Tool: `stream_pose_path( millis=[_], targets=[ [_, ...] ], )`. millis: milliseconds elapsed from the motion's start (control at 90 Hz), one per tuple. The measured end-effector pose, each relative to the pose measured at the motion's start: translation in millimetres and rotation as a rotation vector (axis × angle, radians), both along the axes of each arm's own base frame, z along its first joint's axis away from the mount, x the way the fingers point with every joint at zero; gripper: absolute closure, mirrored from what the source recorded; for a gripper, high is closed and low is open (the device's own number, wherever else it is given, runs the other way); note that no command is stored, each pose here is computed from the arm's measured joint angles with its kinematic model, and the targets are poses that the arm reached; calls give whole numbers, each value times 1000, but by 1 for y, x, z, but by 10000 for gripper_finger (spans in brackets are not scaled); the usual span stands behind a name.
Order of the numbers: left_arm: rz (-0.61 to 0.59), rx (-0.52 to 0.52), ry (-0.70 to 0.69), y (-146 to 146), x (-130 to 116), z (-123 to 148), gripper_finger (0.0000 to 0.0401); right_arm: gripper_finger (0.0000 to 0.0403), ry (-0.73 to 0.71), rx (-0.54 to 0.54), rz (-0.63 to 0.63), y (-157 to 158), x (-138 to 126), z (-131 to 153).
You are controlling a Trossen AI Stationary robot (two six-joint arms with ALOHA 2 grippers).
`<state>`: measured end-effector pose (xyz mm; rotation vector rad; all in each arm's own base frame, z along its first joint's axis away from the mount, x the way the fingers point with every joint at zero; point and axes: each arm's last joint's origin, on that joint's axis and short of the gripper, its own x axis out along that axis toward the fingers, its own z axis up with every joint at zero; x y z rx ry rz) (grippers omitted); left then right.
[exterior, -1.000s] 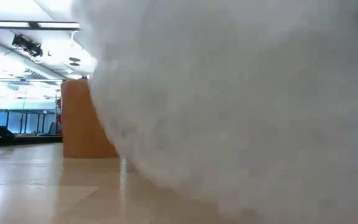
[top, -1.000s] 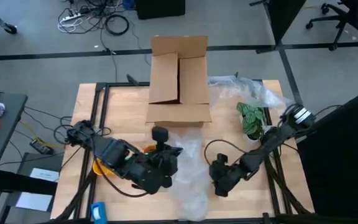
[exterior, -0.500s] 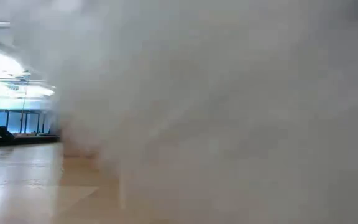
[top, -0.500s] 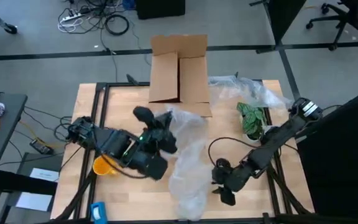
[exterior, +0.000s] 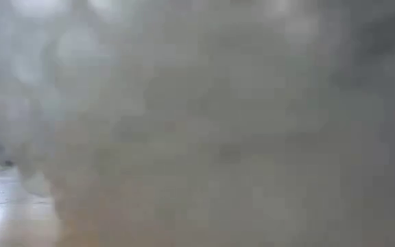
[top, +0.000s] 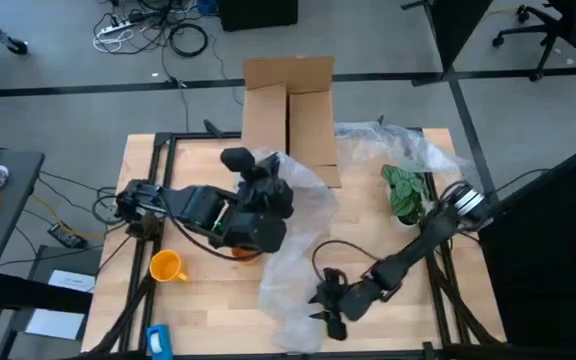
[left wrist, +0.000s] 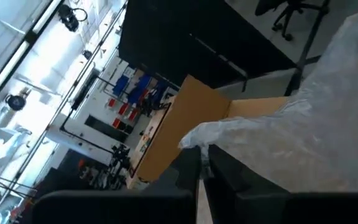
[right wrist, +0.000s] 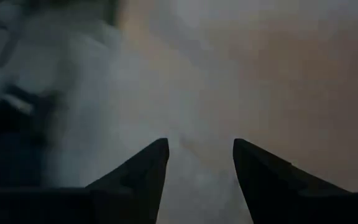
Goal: Wrap mug
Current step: Wrap the orange cup with the bubble wrap
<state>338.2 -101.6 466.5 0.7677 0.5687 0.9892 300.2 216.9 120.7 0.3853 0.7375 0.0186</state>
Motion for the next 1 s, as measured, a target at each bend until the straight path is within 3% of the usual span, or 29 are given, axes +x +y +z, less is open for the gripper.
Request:
stream_pose_path(
  millis=[167, 422, 522, 644, 800, 889, 1000],
  targets=[
    [-13, -10, 6, -5, -7, -6, 401, 254, 267, 37, -68, -8, -14, -12],
    [-29, -64, 20, -6, -21, -16, 401, 282, 620, -16, 45, -8, -83, 32],
    [-41, -109, 10, -8, -23, -18, 401, 286, 739, -23, -26, -17, -116, 61],
    [-72, -159, 27, -11, -24, -20, 401, 287, 867, -94, -211, -37, -161, 90],
    [-98, -213, 33, -14, -24, -22, 401, 286, 693, -30, -315, -45, -186, 117],
    [-117, -247, 40, -16, -24, -23, 401, 287, 477, 56, -289, -38, -184, 128],
    [-137, -288, 44, -19, -24, -23, 401, 288, 166, 90, -184, -21, -169, 138]
  ],
)
